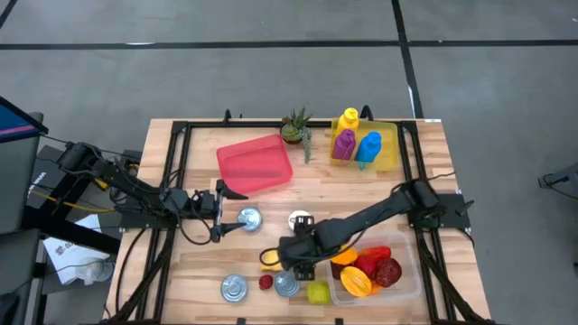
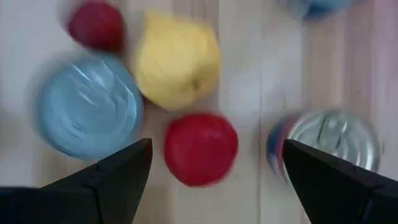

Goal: Pick & Place Food Item
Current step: Put the red tomato into the transparent bin

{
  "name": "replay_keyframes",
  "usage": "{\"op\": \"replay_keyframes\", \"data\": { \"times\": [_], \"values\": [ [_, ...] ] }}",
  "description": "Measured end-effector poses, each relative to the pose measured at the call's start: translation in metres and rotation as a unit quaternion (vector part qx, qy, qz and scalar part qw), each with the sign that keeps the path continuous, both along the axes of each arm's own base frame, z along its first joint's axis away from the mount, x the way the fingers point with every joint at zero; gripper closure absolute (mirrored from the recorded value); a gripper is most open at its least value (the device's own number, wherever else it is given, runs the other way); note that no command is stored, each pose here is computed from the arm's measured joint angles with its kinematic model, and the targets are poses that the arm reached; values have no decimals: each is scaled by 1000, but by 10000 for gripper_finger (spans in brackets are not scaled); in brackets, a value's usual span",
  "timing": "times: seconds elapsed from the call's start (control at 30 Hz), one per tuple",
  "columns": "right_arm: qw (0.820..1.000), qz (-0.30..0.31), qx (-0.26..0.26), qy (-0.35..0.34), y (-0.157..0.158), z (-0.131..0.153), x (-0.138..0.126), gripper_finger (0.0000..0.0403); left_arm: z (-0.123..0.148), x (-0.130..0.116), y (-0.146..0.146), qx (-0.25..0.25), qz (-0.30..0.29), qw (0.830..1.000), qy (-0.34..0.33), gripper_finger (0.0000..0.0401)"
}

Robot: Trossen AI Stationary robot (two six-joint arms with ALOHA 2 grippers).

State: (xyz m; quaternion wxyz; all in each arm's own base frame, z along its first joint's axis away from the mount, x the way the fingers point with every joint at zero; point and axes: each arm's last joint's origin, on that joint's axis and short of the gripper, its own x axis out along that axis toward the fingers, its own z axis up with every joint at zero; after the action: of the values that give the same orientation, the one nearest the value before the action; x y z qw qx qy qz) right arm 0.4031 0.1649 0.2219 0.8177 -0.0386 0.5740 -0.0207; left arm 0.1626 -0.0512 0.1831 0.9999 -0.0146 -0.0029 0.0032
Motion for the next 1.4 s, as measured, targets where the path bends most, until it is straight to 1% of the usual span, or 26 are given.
{"op": "replay_keyframes", "data": {
  "times": [0.03,0.07,0.13,0.2,0.27,0.37,0.53,0.6,0.67,0.77,0.8,0.87,0.93,1.0,1.23,1.4],
  "values": [
    [1000,2,-3,12,0,-8,2,53,0,0,0,0,0,1000,0,25],
    [1000,4,3,7,2,-14,6,53,0,0,0,0,0,1000,0,25],
    [1000,6,4,23,1,-21,7,53,0,0,0,0,0,1000,-1,25],
    [999,11,17,29,3,-27,10,53,0,0,0,0,0,1000,1,25],
    [999,15,21,45,2,-31,8,53,0,0,0,0,0,1000,-1,25],
    [999,18,36,30,4,-28,11,53,0,0,0,1,0,1000,2,25],
    [998,21,35,37,4,-28,10,53,0,0,0,-1,0,1000,-1,25],
    [998,24,36,37,5,-36,13,53,0,0,0,0,0,1000,0,25],
    [998,25,32,55,3,-43,12,53,0,0,0,0,0,1000,0,25],
    [997,29,46,60,5,-54,17,53,0,0,0,0,0,1000,0,25],
    [996,30,42,76,5,-58,15,53,0,0,0,-1,0,1000,-1,25],
    [996,31,41,79,6,-64,16,56,0,0,0,0,0,1000,0,25],
    [995,30,37,91,5,-65,14,65,0,0,0,-1,0,1000,-1,25],
    [995,30,38,86,5,-64,15,82,0,0,0,0,1,1000,1,25],
    [995,29,31,89,5,-59,15,167,0,1,2,1,6,1000,2,25],
    [995,29,26,90,6,-48,16,172,0,1,2,1,6,1000,2,25]
  ]
}}
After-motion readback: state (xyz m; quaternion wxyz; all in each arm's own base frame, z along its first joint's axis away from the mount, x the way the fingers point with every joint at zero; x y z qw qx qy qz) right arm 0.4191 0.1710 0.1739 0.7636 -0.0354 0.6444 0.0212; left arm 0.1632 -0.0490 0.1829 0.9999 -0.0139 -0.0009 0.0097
